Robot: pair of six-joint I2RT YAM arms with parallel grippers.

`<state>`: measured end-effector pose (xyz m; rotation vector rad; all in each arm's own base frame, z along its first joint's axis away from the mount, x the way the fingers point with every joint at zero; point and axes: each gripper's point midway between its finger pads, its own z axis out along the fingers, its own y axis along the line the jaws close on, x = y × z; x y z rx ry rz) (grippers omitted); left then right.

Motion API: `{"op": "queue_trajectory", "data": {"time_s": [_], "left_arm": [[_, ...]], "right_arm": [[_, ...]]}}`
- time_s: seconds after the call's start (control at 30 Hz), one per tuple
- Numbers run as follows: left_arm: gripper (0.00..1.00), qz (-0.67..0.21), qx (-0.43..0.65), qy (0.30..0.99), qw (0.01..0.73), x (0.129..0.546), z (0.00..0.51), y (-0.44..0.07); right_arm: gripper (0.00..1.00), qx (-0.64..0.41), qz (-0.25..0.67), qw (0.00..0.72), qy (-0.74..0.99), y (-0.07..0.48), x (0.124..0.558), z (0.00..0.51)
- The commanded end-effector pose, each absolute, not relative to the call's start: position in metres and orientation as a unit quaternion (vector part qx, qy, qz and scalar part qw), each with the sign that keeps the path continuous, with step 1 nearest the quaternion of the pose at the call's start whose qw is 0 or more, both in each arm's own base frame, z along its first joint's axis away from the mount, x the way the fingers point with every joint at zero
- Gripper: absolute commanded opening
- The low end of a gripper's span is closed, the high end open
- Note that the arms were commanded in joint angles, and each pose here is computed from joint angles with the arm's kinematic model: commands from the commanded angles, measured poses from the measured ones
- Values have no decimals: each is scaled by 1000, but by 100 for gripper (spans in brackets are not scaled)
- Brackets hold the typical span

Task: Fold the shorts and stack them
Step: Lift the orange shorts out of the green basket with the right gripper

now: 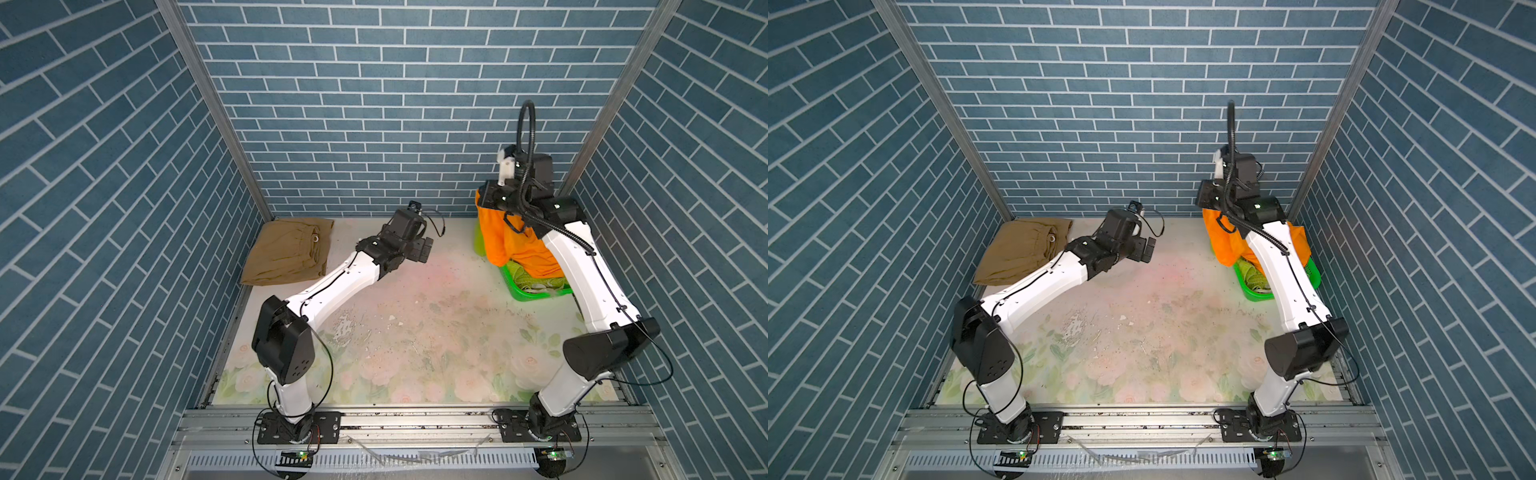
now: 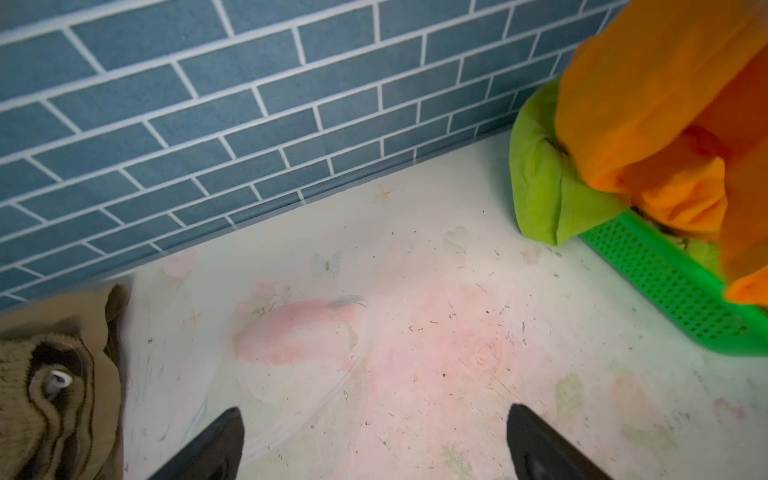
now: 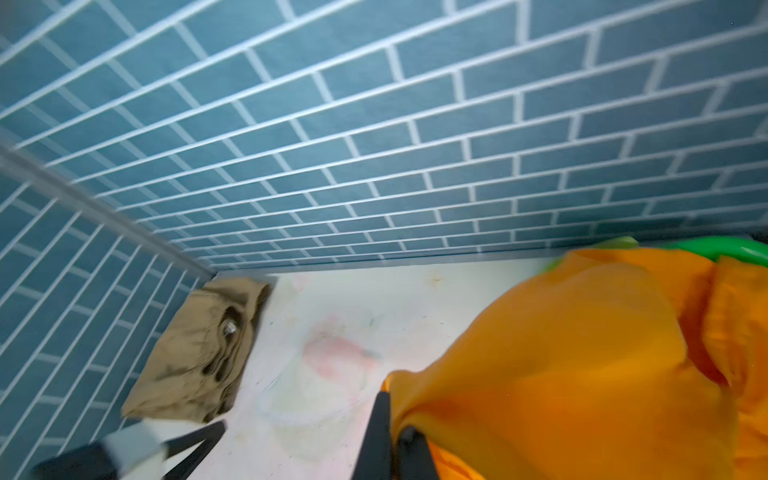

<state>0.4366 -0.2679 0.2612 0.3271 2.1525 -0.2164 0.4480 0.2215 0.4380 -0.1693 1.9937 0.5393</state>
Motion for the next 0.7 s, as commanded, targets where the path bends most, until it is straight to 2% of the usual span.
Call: {"op": "queue_trajectory", "data": {"time_s": [0.0, 0.07, 0.17, 0.3, 0.43, 0.57, 0.67], "left_arm": [[100, -144, 53, 875, 460, 433, 282, -226], [100, -140, 36, 867, 478, 425, 295, -204], [100, -134, 22, 861, 490, 413, 304, -183], [100, -136, 12, 863, 486, 405, 297, -172], [100, -151, 10, 871, 468, 401, 282, -176], [100, -180, 9, 878, 444, 395, 261, -185], [100, -186, 9, 888, 421, 390, 237, -188]], "right_arm": [[0, -191, 251, 523, 792, 277, 391, 492], [0, -243, 317, 560, 726, 302, 350, 546], [0, -262, 349, 572, 694, 308, 322, 570], [0, -227, 306, 560, 736, 292, 348, 515], [0, -143, 334, 457, 812, 273, 396, 406], [28, -89, 285, 335, 893, 249, 420, 276], [49, -81, 272, 302, 910, 238, 406, 229]]}}
